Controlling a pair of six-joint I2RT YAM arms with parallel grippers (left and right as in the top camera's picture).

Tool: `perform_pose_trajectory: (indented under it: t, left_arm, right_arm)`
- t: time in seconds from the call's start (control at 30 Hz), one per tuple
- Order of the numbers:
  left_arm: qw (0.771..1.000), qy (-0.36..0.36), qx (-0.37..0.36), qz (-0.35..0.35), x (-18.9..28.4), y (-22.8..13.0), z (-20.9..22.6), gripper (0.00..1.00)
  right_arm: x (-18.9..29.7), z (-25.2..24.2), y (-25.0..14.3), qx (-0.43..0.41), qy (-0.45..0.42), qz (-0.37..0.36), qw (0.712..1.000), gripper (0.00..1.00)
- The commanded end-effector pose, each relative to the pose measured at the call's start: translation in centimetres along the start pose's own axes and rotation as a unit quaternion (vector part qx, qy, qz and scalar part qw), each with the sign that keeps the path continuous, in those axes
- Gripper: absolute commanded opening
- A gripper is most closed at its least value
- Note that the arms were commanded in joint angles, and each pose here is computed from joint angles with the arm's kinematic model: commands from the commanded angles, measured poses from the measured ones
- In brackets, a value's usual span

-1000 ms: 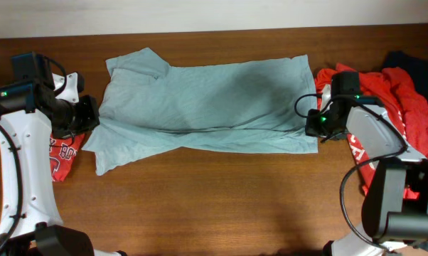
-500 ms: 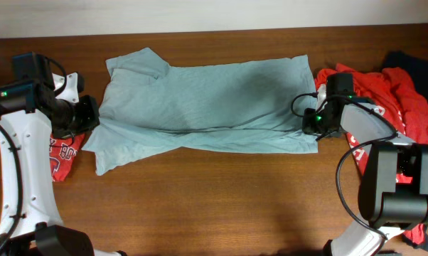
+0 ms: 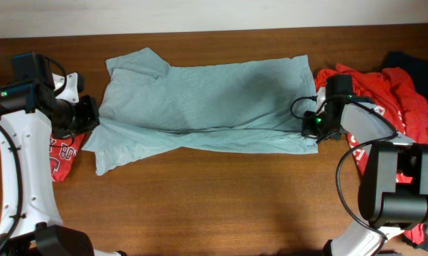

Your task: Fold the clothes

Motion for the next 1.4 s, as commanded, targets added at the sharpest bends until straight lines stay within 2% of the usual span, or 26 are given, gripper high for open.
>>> perform_pose_trajectory:
  t: [0.0, 0.1, 0.23, 0.43, 0.57, 0.77, 1.0, 1.37]
  left_arm:
    - [1.0, -0.005, 0.003, -0.007, 0.4, 0.0, -0.3, 0.01]
    - [1.0, -0.003, 0.004, -0.007, 0.4, 0.0, -0.1, 0.0]
    - [1.0, 0.001, 0.005, -0.006, 0.5, -0.1, 0.0, 0.0]
    - [1.0, 0.001, 0.0, -0.025, 1.8, -0.2, -0.4, 0.0]
    - [0.999, 0.001, -0.007, -0.052, 3.4, -0.2, -0.8, 0.0]
    - [0.997, -0.001, 0.009, -0.078, 3.5, 1.1, -0.8, 0.01]
    - [0.998, -0.001, 0.014, -0.057, 1.6, 1.6, -0.3, 0.0]
    - [1.0, -0.001, 0.021, -0.014, -3.9, 3.2, 0.8, 0.0]
  right_arm:
    - [5.6, 0.2, 2.8, 0.003, -0.019, -0.059, 0.998, 0.04]
    - [10.8, 0.2, 3.1, 0.002, -0.039, -0.079, 0.996, 0.04]
    - [15.2, -0.6, 2.3, 0.0, -0.076, -0.096, 0.992, 0.04]
    - [18.0, -1.0, 0.0, -0.001, -0.09, -0.091, 0.992, 0.04]
    - [18.0, -1.2, -1.0, -0.002, -0.093, -0.071, 0.993, 0.04]
    - [18.1, -0.8, 1.8, 0.0, -0.085, -0.124, 0.989, 0.04]
    - [14.4, -1.0, 3.4, 0.0, -0.089, -0.098, 0.991, 0.04]
    - [10.1, -1.3, 5.7, -0.001, -0.089, -0.088, 0.992, 0.04]
Point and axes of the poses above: each gripper's point midway between its finger pads, its own x axis back along the fingers, its own z axis along the line the jaws close on, y = z × x, the point moved 1 cm from there along x, back along the fingers, and after that the axes turned 2 degrees about -x, right-handed, at the moved point
